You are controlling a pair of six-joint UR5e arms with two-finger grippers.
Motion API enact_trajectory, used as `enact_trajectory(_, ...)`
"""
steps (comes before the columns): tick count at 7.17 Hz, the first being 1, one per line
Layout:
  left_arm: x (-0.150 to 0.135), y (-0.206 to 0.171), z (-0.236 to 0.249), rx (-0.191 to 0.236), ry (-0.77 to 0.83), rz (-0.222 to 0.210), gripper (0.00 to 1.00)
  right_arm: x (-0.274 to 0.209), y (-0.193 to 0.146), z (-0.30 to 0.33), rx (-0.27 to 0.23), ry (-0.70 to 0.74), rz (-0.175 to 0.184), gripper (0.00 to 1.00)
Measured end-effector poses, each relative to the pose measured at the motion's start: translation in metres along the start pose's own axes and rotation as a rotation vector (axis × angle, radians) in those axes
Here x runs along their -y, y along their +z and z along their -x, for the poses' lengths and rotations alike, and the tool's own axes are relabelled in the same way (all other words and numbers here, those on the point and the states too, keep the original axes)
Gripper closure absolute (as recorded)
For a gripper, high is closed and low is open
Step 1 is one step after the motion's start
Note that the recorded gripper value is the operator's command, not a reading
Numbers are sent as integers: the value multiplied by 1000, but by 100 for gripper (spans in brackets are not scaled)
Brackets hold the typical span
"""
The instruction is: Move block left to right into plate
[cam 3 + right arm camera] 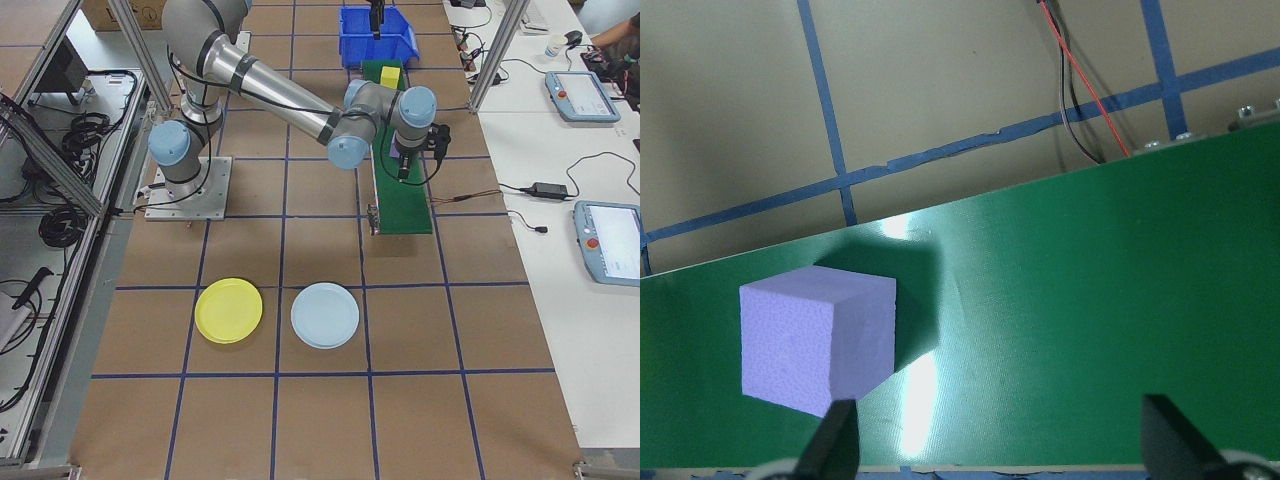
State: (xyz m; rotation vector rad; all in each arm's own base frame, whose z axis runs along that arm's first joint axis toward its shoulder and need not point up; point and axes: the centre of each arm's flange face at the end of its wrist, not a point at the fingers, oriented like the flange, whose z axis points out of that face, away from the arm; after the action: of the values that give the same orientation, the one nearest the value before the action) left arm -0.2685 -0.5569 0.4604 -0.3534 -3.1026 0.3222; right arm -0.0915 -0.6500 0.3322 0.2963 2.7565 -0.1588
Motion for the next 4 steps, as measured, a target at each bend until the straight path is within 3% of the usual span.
enact_trajectory(2,-55,-49,21,16,-35,64,0,1,1,0,3,0,-7,0)
enact_trajectory(4,-89,-71,63,34,-122,59,0,2,4,2,5,-1,-10,0)
